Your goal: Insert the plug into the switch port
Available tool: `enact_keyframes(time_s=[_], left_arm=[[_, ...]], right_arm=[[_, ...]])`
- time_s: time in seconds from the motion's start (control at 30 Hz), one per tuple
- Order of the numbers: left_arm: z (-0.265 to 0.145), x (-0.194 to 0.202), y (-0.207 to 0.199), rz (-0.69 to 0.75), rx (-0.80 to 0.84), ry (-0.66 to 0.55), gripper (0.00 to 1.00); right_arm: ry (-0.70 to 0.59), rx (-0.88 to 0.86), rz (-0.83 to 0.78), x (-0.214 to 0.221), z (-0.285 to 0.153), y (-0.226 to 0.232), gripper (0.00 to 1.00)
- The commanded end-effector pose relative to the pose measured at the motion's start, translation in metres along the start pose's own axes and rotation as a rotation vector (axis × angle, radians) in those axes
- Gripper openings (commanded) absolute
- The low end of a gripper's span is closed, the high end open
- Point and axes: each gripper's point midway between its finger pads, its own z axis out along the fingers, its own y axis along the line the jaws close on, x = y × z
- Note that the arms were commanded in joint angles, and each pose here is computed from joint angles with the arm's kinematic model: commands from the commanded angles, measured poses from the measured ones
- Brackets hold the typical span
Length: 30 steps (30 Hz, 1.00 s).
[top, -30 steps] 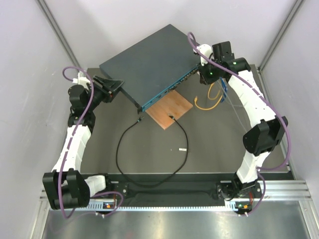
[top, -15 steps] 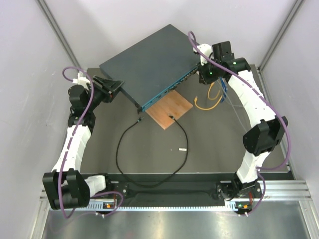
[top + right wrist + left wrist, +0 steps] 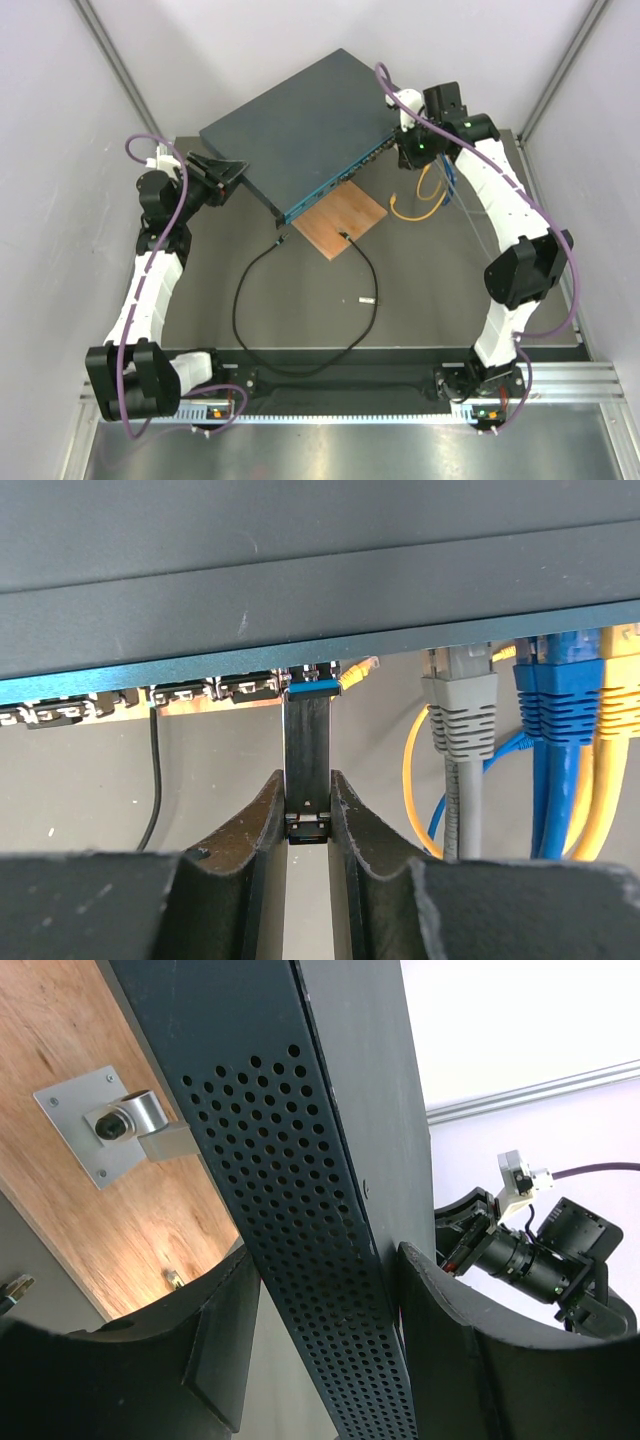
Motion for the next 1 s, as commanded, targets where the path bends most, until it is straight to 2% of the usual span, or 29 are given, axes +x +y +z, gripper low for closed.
enact_keyframes(time_s=[0.0, 0.37, 0.97], left_arm=[[-0.003, -0.003, -0.030, 0.098, 0.123, -0.012, 0.45], [-0.003, -0.005, -0.030, 0.100, 0.123, -0.015, 0.45], [-0.001, -0.004, -0.028, 0.101, 0.116, -0.009, 0.44]], right_arm=[[-0.141, -0.011, -0.031, -0.044, -0.011, 0.008, 0.00], [-0.217, -0.031, -0.056, -0.065, -0.025, 0.016, 0.00], [-0.176, -0.027, -0.091, -0.056, 0.000, 0.016, 0.00]])
